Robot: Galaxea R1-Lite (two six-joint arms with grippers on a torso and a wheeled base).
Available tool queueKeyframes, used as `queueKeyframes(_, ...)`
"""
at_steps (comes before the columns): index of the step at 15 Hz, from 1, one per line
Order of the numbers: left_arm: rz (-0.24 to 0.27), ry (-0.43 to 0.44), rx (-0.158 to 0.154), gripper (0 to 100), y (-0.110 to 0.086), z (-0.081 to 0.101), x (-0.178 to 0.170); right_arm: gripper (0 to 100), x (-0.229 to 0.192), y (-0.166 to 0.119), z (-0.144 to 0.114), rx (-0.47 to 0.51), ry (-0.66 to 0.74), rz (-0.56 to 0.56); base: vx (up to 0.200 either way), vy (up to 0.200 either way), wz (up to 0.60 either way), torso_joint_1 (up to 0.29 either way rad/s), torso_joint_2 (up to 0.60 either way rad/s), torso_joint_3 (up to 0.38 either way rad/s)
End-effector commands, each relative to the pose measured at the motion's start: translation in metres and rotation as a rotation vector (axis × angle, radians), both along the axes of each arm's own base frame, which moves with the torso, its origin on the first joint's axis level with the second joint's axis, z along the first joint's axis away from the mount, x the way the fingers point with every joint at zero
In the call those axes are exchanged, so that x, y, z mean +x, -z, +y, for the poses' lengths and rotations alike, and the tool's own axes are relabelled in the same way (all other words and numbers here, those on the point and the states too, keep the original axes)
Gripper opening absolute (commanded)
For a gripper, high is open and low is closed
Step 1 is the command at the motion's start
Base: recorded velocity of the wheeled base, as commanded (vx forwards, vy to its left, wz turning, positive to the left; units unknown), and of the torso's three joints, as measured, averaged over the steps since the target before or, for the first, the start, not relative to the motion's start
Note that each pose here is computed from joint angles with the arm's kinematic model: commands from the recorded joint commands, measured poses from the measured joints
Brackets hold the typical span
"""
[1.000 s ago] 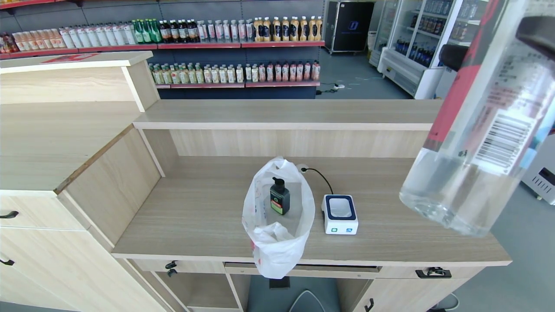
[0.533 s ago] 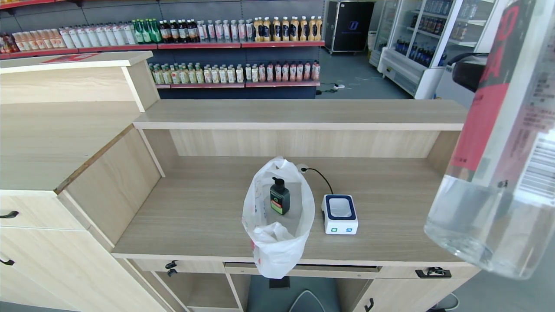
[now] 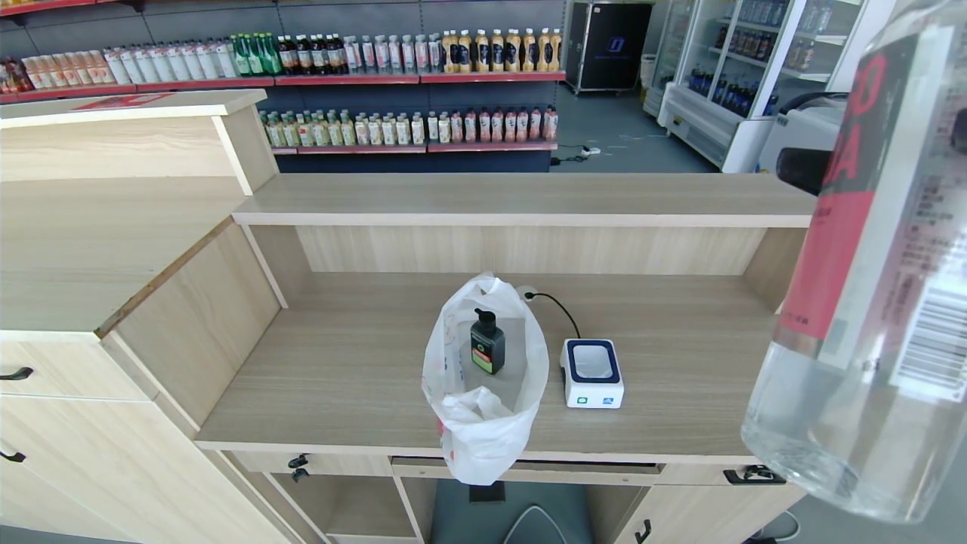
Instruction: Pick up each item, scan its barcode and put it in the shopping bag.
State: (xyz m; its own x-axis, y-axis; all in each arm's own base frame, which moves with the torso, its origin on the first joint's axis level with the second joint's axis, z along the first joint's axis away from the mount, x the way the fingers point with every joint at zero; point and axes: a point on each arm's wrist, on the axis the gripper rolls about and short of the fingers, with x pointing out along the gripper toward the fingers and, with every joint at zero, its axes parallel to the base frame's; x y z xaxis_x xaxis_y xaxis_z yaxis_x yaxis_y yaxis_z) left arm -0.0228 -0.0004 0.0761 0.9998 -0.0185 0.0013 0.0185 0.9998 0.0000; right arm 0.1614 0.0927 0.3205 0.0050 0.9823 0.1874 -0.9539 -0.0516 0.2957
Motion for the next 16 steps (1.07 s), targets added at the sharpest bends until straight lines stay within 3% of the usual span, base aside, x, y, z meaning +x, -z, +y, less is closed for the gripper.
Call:
queueKeyframes(1,0.0,0.0,0.0,100,0.0,0.0,0.0,0,0.002,0.003,0.001,-0.011,-0.013,0.01,0.0,0.0,0.0,0.0,0.0,0.0)
queueKeyframes(16,0.0,0.0,0.0,100,0.0,0.0,0.0,0,0.014,0.02,0.004,-0.09,-0.006,-0.033,0.0,0.0,0.0,0.0,0.0,0.0)
